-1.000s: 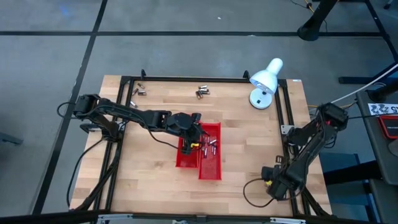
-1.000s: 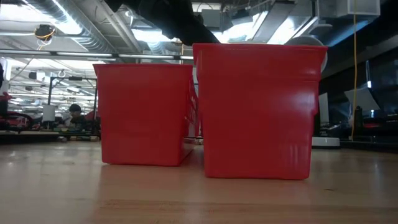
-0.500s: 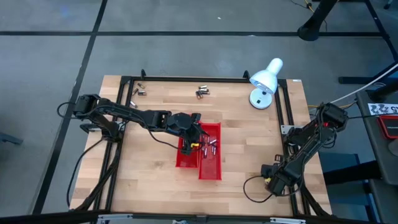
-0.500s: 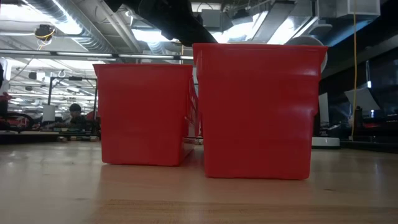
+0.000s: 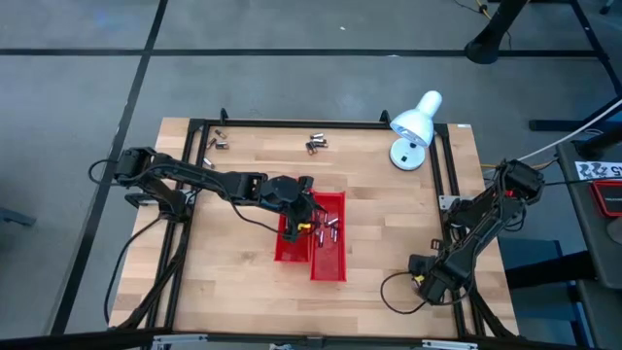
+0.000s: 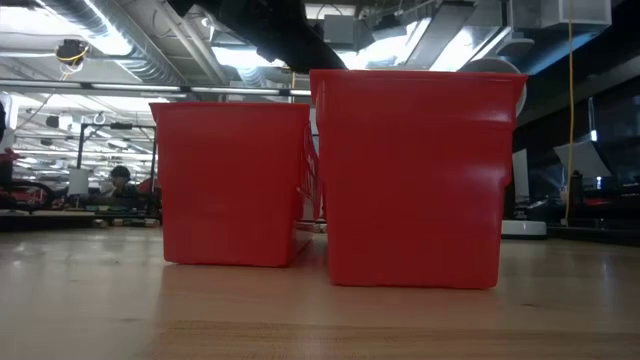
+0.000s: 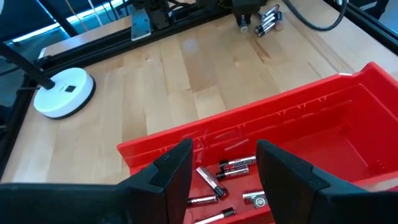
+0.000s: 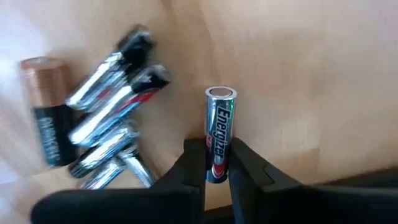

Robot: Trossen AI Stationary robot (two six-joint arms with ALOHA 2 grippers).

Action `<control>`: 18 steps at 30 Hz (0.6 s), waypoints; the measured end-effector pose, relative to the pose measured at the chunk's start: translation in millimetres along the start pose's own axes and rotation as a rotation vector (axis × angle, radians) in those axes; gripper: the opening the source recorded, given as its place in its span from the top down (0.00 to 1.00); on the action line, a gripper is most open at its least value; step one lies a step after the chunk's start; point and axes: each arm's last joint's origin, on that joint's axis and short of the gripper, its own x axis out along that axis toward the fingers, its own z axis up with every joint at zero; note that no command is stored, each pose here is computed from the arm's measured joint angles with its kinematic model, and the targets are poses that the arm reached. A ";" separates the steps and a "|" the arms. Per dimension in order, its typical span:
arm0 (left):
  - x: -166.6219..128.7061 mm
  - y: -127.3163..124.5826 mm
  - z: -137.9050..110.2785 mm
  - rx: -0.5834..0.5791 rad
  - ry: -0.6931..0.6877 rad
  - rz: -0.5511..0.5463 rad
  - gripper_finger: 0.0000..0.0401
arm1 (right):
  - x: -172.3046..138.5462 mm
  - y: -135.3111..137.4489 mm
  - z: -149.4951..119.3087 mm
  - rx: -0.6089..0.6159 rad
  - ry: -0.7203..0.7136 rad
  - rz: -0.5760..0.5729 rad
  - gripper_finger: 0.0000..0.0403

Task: Sort batteries
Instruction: Put the silver battery into the right red bin

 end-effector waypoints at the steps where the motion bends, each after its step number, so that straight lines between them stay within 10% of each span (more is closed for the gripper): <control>1: -1.8 0.1 0.1 0.000 0.005 0.000 0.59 | -3.4 0.0 -0.1 0.011 -0.007 -0.022 0.91; 8: -21.4 1.1 1.6 -0.074 0.046 0.009 0.59 | -54.7 0.9 -1.5 0.064 -0.182 -0.151 0.91; 18: -33.0 -18.6 -2.2 -0.150 0.159 0.008 0.59 | -125.4 17.5 30.3 0.068 -0.805 -0.104 0.91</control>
